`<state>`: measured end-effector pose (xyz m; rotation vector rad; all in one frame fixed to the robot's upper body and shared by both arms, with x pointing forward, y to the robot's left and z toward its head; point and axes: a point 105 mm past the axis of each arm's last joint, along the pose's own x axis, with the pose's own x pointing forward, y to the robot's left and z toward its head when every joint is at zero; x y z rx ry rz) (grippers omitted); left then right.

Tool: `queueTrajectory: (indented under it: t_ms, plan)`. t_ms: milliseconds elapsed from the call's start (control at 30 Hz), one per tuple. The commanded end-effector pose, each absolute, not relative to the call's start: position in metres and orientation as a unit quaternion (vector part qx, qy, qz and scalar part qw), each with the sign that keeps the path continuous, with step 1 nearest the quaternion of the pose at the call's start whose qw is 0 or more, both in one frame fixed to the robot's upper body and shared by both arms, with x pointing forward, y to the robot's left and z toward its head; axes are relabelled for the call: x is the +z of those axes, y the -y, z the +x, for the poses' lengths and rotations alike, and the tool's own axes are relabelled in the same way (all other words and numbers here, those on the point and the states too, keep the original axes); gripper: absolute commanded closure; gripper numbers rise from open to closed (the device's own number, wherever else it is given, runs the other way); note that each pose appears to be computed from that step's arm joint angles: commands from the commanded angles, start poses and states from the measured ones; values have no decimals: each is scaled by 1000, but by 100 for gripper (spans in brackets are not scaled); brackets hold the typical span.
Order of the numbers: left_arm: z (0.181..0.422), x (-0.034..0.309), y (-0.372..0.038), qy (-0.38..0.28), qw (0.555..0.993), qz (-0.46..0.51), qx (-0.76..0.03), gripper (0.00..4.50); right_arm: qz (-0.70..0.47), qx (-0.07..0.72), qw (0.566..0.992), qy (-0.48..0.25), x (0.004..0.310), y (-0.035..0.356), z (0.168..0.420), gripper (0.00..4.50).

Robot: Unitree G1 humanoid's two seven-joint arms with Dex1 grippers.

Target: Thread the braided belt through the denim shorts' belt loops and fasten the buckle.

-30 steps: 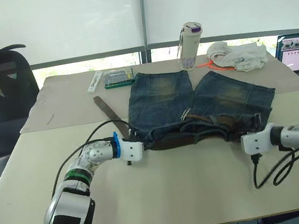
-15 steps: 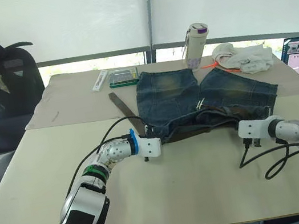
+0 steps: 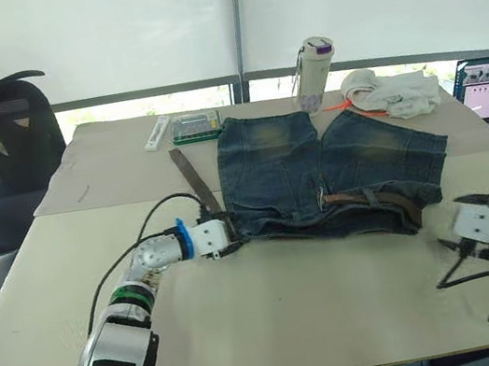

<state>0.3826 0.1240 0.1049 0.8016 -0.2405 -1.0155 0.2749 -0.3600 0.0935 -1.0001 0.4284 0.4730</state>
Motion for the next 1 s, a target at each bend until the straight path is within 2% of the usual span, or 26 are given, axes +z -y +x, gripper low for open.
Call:
queueTrajectory:
  t_ms: [33,100,167,233,367,467,633,700,833,933,1000]
  plan:
    - [378,129,-127,155,797,340,-474,4,-417,255,846,-214,103,353,264,0]
    - [379,137,-135,160,819,305,-458,4,-379,268,863,-199,112,343,263,0]
    - [389,149,-153,163,873,224,-401,4,-264,290,911,-130,135,311,271,0]
    - [393,155,-162,161,899,175,-368,4,-177,320,927,-87,151,285,272,0]
    - [401,166,-174,155,934,97,-307,4,-80,388,917,-51,167,239,265,0]
    - [412,176,-184,143,960,-13,-240,4,-38,448,892,-43,175,205,257,0]
    - [427,174,-179,97,976,-18,-195,4,-31,477,878,-27,184,187,258,0]
    - [436,175,-173,78,981,-20,-175,4,-34,478,878,-10,189,184,261,0]
    - [454,177,-162,40,990,-11,-134,4,-64,397,915,8,189,203,289,0]
    - [460,186,-150,50,990,-16,-133,4,-62,334,941,-7,182,218,310,0]
    - [460,189,-141,55,987,-17,-149,4,-60,297,952,-41,166,228,318,0]
